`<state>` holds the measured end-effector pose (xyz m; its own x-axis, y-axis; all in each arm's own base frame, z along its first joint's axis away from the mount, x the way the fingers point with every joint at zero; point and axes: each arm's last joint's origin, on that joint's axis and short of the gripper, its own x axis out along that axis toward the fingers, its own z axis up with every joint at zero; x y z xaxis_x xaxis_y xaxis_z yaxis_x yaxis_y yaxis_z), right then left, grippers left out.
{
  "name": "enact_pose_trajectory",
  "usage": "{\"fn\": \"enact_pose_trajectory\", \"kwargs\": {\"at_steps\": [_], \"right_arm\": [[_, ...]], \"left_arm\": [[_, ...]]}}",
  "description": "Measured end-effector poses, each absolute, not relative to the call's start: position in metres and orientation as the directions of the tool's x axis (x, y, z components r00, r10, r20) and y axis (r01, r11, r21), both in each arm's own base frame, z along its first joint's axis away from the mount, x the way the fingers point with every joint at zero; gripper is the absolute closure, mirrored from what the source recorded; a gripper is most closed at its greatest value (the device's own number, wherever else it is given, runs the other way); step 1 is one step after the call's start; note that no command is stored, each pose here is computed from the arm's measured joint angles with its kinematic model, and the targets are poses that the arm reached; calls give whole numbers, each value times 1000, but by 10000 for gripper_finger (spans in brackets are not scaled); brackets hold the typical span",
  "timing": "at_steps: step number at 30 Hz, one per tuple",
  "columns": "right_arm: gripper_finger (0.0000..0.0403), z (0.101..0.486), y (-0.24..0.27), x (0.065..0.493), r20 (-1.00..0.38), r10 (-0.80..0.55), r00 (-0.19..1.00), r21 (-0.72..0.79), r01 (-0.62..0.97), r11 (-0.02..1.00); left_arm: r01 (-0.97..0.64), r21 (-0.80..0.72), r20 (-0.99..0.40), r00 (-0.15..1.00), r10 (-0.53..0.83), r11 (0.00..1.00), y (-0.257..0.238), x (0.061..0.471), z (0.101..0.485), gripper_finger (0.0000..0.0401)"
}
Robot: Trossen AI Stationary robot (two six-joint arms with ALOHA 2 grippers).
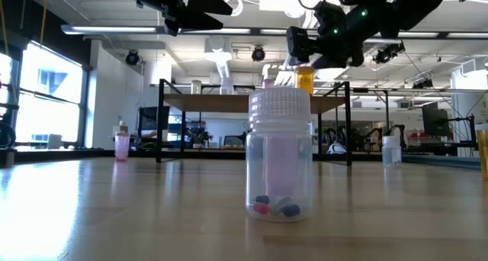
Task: Pick and place medicine bottles onto shelf by color
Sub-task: Put the left orange pill bottle aligned with the other orange pill bottle on the shelf
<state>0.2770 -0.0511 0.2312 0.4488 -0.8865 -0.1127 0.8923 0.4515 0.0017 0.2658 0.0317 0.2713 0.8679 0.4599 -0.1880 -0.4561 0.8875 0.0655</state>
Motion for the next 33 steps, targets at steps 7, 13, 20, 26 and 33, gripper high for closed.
{"fn": "enact_pose_trajectory", "kwargs": {"at_steps": [7, 13, 20, 26, 33], "right_arm": [[107, 250, -47, 269, -82, -857, 508, 9, 860, 509], [107, 260, -33, 266, -67, -785, 616, -19, 786, 618], [107, 260, -7, 268, -85, -677, 731, -68, 673, 736], [107, 253, 11, 269, -148, -520, 841, -89, 512, 854], [107, 245, 19, 269, -234, -406, 884, -45, 407, 912]], "left_arm": [[-457, 60, -194, 867, 459, 887, 32, 266, 271, 112], [-441, 77, -241, 862, 446, 894, 27, 265, 264, 112], [-379, 43, -299, 878, 374, 924, 6, 259, 241, 112], [-333, -25, -346, 887, 304, 943, -24, 250, 222, 112], [-290, -15, -355, 896, 266, 957, -50, 241, 212, 112]]}}
